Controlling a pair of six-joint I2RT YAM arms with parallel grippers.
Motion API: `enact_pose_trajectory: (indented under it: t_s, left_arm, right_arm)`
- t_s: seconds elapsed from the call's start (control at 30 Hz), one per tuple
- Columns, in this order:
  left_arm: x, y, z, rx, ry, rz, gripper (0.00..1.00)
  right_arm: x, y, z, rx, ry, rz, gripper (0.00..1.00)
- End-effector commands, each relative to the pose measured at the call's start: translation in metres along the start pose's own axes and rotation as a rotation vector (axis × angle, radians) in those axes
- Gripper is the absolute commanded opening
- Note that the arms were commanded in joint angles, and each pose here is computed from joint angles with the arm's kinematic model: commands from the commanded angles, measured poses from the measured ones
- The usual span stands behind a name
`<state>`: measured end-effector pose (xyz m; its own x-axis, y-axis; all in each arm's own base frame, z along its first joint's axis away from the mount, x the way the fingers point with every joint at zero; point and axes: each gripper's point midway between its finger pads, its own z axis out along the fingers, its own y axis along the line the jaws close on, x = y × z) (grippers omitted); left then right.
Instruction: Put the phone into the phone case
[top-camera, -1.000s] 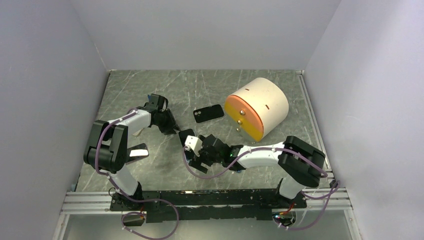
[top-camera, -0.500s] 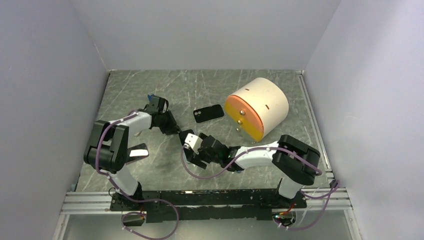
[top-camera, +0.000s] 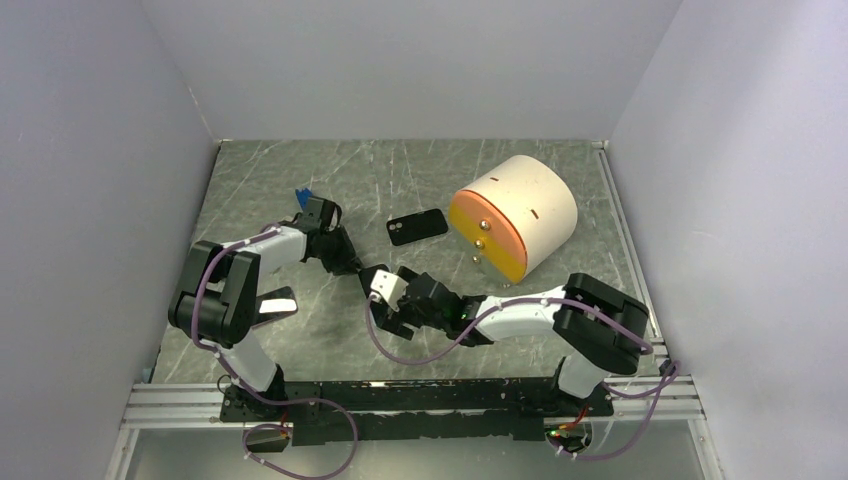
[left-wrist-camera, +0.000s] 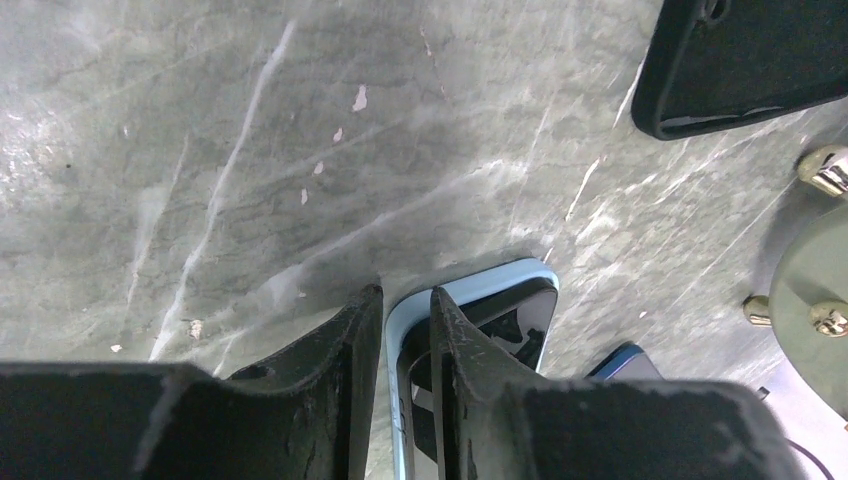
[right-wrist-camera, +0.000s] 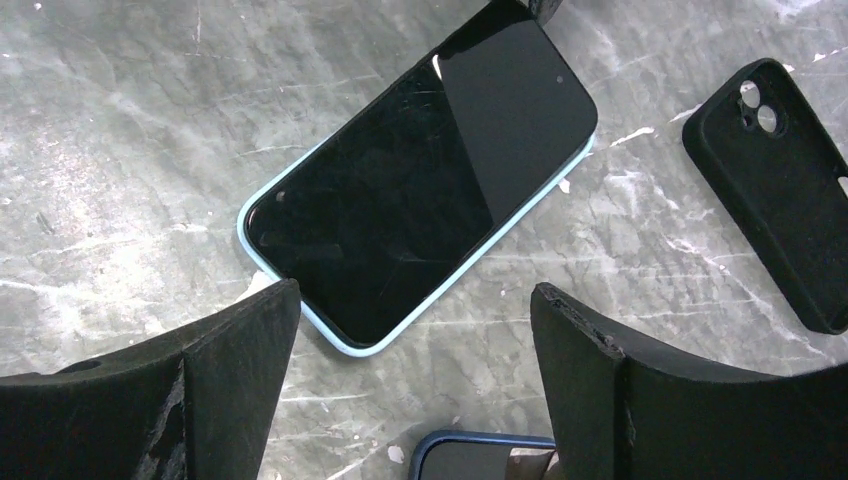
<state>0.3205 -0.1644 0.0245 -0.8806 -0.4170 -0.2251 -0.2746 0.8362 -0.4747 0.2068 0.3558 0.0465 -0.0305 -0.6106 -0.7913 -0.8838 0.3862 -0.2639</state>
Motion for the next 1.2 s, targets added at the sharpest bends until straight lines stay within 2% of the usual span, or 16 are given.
enact_pose_trajectory:
  t_s: [0.0,0.3,0.53,0.67,0.9,1.07,1.17]
  left_arm:
    - [0.009,-0.003,-0.009,-0.007,0.029,0.026,0.3]
    - [0.013,-0.004,-0.016,-0.004,0.042,0.031,0.38]
    - [-0.002,-0.019,-0.045,0.026,-0.033,0.037,0.46]
    - [0.007,-0.02,-0.055,0.055,-0.032,0.038,0.44]
    - [0.037,-0.016,-0.054,0.138,0.037,0.04,0.38]
    - [0.049,-0.009,-0.052,0.151,0.06,0.036,0.33]
    - [0.053,-0.008,-0.048,0.165,0.07,0.034,0.36]
  right_arm:
    - [-0.016,-0.001,-0.003,-0.01,-0.054,-0.028,0.88]
    - [-0.012,0.0,0.001,0.01,-0.041,0.017,0.87]
    - [-0.044,-0.012,-0.023,0.045,-0.159,0.282,0.86]
    - [-0.052,-0.01,-0.026,0.011,-0.151,0.466,0.85]
    - [-0.045,-0.019,-0.009,0.015,-0.042,0.784,0.79]
    - [-0.045,-0.018,-0.005,-0.065,-0.07,0.901,0.79]
    - [-0.039,-0.017,0.0,-0.065,-0.053,0.913,0.81]
